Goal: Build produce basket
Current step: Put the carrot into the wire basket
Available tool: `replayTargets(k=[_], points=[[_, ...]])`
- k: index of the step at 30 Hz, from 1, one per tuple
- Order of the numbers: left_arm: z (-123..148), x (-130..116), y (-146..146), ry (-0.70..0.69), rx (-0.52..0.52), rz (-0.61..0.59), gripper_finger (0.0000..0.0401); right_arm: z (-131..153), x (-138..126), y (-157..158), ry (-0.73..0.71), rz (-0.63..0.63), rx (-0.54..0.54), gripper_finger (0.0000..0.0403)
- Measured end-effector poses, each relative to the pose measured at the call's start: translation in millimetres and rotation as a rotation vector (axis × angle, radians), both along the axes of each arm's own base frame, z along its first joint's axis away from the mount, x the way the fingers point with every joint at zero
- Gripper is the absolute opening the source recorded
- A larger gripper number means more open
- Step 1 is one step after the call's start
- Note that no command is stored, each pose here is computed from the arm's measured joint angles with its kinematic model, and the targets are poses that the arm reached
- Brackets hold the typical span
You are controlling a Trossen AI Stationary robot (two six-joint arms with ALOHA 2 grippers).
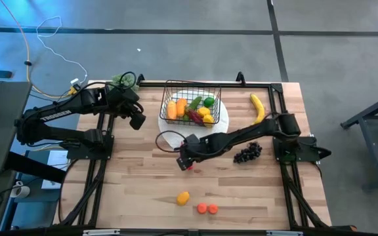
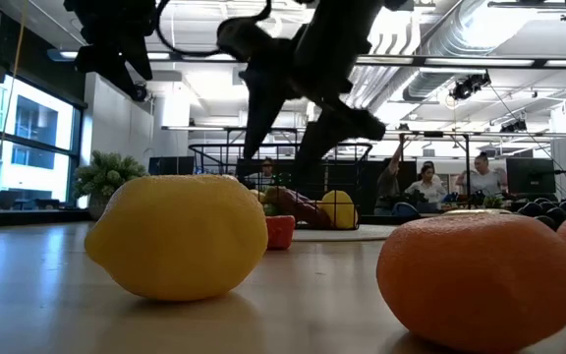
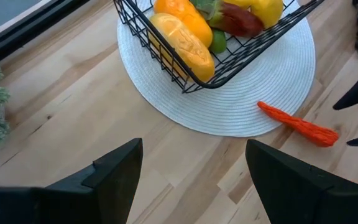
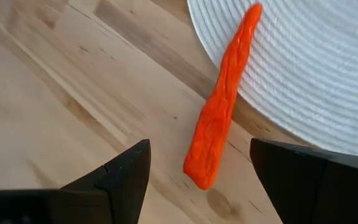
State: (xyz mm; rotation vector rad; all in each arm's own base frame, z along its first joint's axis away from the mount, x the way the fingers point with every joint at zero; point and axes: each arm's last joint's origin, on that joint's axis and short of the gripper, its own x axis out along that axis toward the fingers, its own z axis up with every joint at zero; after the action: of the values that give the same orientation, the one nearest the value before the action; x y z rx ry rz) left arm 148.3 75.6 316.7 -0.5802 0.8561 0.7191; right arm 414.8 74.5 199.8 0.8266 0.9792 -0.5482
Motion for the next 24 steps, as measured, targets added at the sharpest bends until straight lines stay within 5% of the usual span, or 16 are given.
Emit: replayTargets(k=[24], points=[[-0.4,-0.2,-0.1,0.009,0.004,-0.013,0.0275,-61.9,13.4,8.5,0.116,-0.058,0.070,0.0182]])
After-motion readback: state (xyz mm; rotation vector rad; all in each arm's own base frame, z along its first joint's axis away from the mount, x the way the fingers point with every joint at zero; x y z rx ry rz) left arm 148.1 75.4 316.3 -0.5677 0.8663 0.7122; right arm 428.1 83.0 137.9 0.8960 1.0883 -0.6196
